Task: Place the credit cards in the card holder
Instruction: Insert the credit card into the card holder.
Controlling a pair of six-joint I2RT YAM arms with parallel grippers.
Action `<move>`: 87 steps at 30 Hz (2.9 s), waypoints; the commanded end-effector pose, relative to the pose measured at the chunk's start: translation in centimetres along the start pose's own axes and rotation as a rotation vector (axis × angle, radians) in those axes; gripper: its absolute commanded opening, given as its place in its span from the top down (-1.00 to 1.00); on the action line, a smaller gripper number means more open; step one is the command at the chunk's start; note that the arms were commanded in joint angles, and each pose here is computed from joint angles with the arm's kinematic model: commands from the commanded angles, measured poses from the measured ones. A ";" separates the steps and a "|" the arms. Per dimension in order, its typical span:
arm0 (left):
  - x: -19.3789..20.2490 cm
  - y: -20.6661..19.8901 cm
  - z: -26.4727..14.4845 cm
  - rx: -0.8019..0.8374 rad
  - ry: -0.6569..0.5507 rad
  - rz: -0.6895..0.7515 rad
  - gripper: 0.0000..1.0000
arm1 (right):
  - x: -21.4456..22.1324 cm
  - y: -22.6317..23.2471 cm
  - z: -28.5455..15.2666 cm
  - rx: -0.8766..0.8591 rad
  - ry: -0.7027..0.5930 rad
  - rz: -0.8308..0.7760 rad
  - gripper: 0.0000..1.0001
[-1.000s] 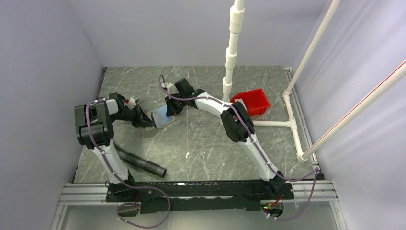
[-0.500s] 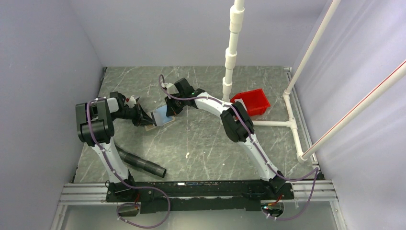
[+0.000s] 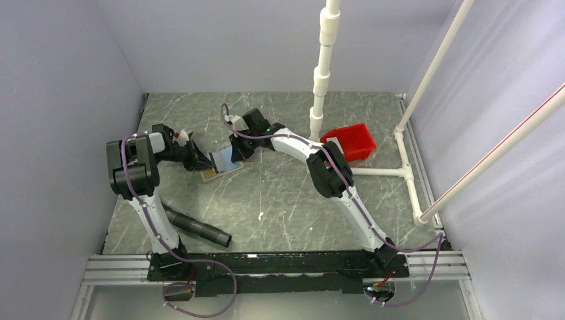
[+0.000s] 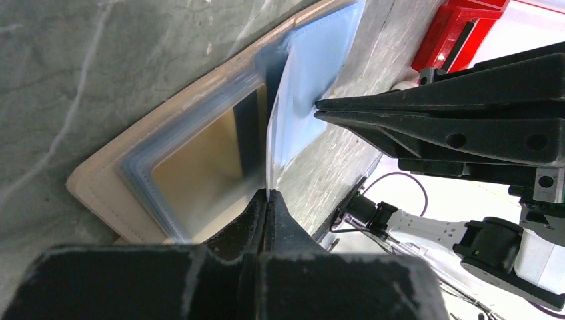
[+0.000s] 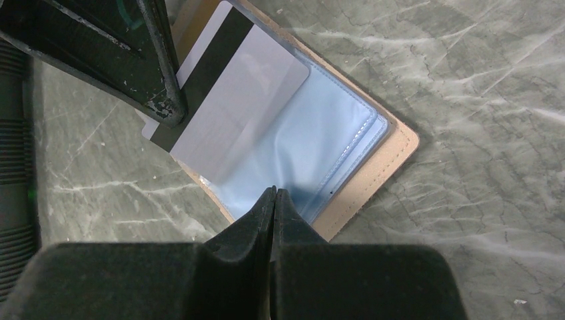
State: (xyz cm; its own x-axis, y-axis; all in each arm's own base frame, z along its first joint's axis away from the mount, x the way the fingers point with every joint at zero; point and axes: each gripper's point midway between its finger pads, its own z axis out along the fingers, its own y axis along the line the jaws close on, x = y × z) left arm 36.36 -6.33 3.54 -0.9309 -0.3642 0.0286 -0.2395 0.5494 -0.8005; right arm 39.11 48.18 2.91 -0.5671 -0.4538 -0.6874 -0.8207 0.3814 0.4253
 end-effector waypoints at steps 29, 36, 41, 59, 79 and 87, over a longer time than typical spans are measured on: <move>-0.8 -0.7 3.2 0.040 0.028 -0.050 1.00 | 1.5 -3.2 -0.4 0.191 0.086 0.152 1.00; -0.6 -0.1 3.3 0.015 0.033 -0.049 1.00 | -2.0 -2.4 -4.3 0.257 0.013 0.185 0.60; -0.6 0.0 3.2 0.005 0.026 -0.050 1.00 | -1.7 -3.5 -4.3 0.283 0.015 0.201 0.47; -1.2 -0.3 2.0 -0.061 -0.056 0.008 1.00 | 0.7 -1.8 -1.5 0.165 0.053 0.140 0.05; -1.5 -0.1 1.6 -0.092 -0.110 0.021 1.00 | 3.6 -3.2 0.3 0.260 0.146 0.072 0.49; -2.1 0.2 1.4 -0.121 -0.140 0.024 1.00 | 3.9 -3.1 0.6 0.258 0.156 0.068 0.50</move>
State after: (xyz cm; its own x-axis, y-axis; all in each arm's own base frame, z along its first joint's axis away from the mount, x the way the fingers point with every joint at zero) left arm 37.61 -8.07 2.79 -0.9099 -0.4147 0.0110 -0.2690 0.5696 -0.7767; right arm 41.65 46.30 2.63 -0.6148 -0.4542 -0.6448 -0.7490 0.5924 0.2968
